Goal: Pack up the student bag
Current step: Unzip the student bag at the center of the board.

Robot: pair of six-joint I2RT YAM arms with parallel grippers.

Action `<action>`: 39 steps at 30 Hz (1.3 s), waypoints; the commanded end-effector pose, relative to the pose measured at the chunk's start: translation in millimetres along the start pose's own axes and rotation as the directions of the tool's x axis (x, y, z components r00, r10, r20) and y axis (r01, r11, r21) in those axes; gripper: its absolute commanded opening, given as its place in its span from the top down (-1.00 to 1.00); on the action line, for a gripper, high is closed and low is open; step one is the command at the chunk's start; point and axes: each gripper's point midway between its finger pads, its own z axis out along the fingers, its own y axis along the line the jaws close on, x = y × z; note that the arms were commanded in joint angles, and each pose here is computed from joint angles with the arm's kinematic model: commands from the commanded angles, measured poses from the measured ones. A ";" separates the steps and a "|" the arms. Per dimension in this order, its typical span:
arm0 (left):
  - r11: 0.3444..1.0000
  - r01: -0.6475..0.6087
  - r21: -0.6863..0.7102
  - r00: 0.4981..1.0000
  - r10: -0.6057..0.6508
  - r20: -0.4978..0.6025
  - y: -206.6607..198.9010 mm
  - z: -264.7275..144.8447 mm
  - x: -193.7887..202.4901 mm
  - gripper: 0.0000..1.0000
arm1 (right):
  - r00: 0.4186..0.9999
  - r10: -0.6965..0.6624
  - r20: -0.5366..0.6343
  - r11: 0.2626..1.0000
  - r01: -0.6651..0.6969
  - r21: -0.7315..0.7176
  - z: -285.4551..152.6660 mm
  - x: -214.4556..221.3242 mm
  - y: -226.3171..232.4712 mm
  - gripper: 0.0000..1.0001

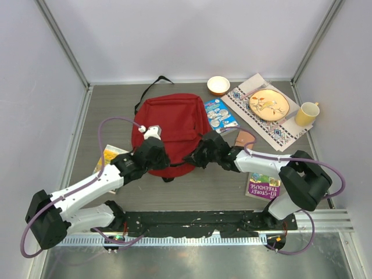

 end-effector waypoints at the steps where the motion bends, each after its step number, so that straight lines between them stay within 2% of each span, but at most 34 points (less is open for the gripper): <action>1: 1.000 -0.024 -0.016 0.999 0.024 0.044 4.2 -9.0 -9.3 1.00 | 0.995 -0.066 0.073 0.990 0.075 -0.121 -9.3 -21.7 39.9 0.98; 4: 0.997 -0.030 -0.068 0.999 0.032 0.034 18.9 -12.6 -3.8 1.00 | 0.964 -0.231 0.131 0.962 0.246 -0.115 -17.1 -43.9 54.6 0.98; 5: 0.994 -0.029 -0.102 0.999 0.033 0.040 27.1 -13.3 -3.0 1.00 | 0.932 -0.335 0.140 0.940 0.341 -0.019 -18.0 -51.3 37.2 0.98; 7: 0.986 -0.032 -0.161 0.999 0.037 0.025 45.9 -17.5 6.9 1.00 | 0.883 -0.438 0.165 0.899 0.434 0.064 -25.6 -63.1 40.6 0.99; 9: 0.975 -0.038 -0.217 0.998 0.046 0.033 61.5 -20.9 9.4 1.00 | 0.806 -0.574 0.146 0.819 0.563 0.110 -27.6 -68.5 37.3 0.98; 12: 0.962 -0.032 -0.272 0.997 0.049 0.054 77.0 -24.1 9.7 1.00 | 0.714 -0.692 0.105 0.720 0.673 0.168 -30.9 -74.2 25.0 0.98; 15: 0.944 -0.019 -0.329 0.996 0.045 0.072 88.7 -23.7 5.4 1.00 | 0.661 -0.744 0.096 0.659 0.704 0.265 -31.5 -89.1 5.5 0.98; 19: 0.911 -0.006 -0.413 0.996 0.042 0.077 102.4 -21.5 0.3 1.00 | 0.623 -0.776 0.099 0.605 0.691 0.397 -37.2 -112.5 -17.8 0.98; 22: 0.904 -0.005 -0.429 0.997 0.038 0.067 102.8 -14.8 -1.8 1.00 | 0.633 -0.766 0.116 0.617 0.673 0.408 -38.7 -122.1 -21.5 0.99; 26: 0.924 -0.004 -0.383 0.998 0.026 0.051 89.1 -1.7 -1.9 1.00 | 0.677 -0.728 0.109 0.669 0.665 0.331 -31.1 -116.0 -15.0 0.99; 29: 0.954 0.017 -0.298 0.999 -0.003 0.048 70.1 3.7 -3.3 1.00 | 0.733 -0.677 0.064 0.729 0.657 0.190 -31.9 -91.9 -3.4 0.47; 30: 0.960 0.025 -0.280 0.999 -0.012 0.049 67.1 4.9 -2.6 1.00 | 0.750 -0.660 0.046 0.745 0.646 0.165 -33.8 -84.2 -6.4 0.05; 31: 0.965 0.031 -0.260 0.998 -0.018 0.052 63.4 5.5 -2.9 1.00 | 0.764 -0.643 0.048 0.761 0.631 0.150 -36.7 -80.6 -5.4 -0.12; 35: 0.981 0.053 -0.184 0.997 -0.041 0.068 48.3 7.6 -7.1 1.00 | 0.820 -0.568 0.075 0.823 0.562 0.087 -63.3 -64.9 -1.5 -0.61; 36: 0.985 0.055 -0.164 0.997 -0.046 0.060 44.0 7.8 -6.6 1.00 | 0.853 -0.517 0.074 0.855 0.510 0.096 -65.7 -61.1 -12.9 -0.67; 39: 0.990 0.052 -0.129 0.998 -0.046 0.046 35.5 11.4 -5.9 1.00 | 0.907 -0.410 0.093 0.911 0.412 0.001 -82.3 -46.1 -9.6 -0.68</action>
